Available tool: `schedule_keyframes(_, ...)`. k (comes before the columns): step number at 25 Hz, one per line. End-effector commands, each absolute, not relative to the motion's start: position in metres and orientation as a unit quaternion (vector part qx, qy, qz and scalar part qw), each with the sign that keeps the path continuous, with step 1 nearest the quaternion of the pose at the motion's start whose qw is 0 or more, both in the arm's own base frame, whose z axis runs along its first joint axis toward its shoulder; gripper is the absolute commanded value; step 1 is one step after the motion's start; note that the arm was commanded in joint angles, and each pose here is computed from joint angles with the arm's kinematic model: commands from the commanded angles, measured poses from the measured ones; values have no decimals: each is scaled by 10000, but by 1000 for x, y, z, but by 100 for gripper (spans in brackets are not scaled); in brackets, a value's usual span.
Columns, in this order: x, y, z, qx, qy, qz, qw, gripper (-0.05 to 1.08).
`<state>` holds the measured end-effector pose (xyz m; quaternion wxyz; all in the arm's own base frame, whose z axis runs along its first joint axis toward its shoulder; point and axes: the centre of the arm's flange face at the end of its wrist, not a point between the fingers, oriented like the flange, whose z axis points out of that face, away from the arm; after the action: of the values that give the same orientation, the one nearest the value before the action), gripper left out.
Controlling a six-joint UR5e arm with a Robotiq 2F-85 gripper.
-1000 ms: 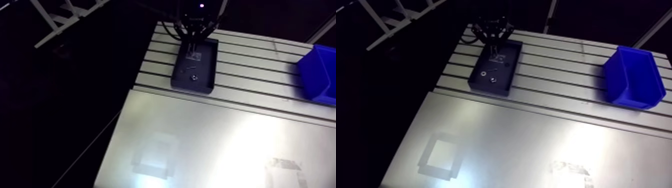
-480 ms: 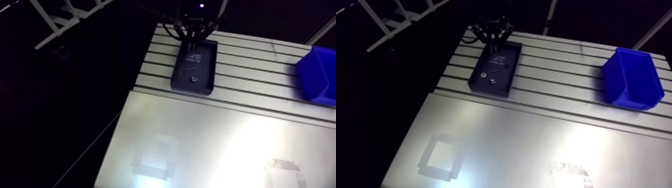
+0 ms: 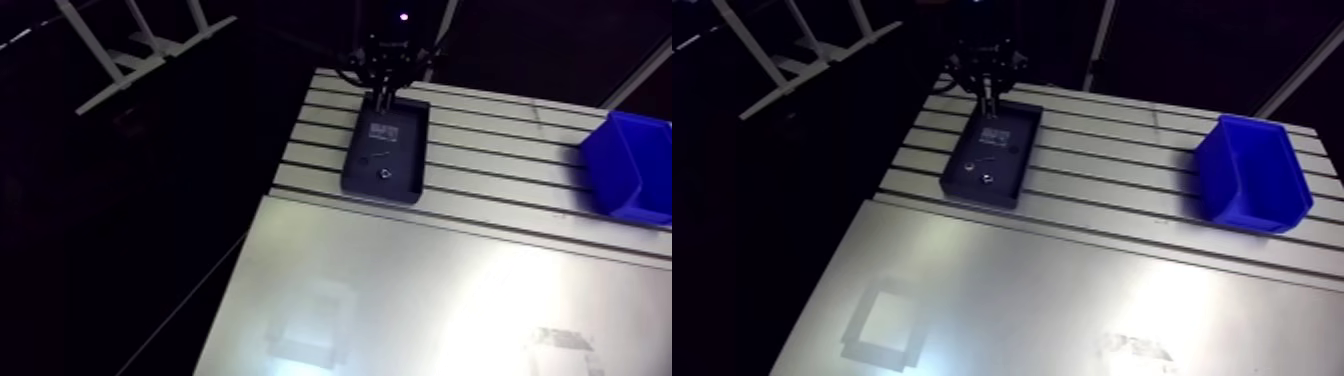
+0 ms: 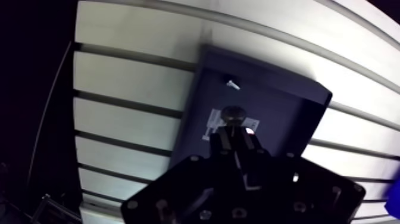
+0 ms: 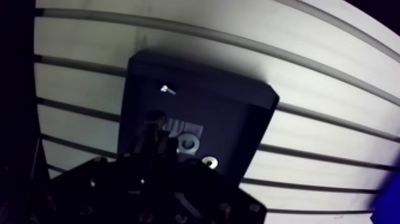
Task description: Pick up the M10 bolt from the tray and put it into the blue bin.
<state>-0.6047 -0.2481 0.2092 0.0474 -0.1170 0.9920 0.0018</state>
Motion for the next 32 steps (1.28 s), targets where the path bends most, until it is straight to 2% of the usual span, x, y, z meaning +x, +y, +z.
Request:
schedule_keyframes(1, -596, -243, 246, -1212, 9916, 38, 455, 106)
schedule_keyframes(4, -591, -237, 270, -1266, 9910, 54, 431, 106)
schedule_keyframes(6, -584, -231, 291, -1539, 9871, 31, 433, 106)
schedule_keyframes(10, -576, -206, 343, -1828, 9829, 68, 223, 105)
schedule_keyframes(11, -572, -201, 356, -2031, 9790, 41, 192, 105)
schedule_keyframes(14, -560, -182, 374, -2412, 9701, 7, 277, 105)
schedule_keyframes(17, -544, -178, 402, -2864, 9580, 42, 154, 106)
schedule_keyframes(20, -538, -155, 421, -3402, 9403, 38, 96, 107)
schedule_keyframes(22, -536, -133, 427, -3767, 9262, -19, 137, 107)
schedule_keyframes(25, -533, -93, 436, -4300, 9027, -56, 105, 107)
schedule_keyframes(29, -528, -40, 438, -4984, 8663, -223, 269, 107)
schedule_keyframes(32, -528, 4, 434, -5442, 8381, -265, 285, 107)
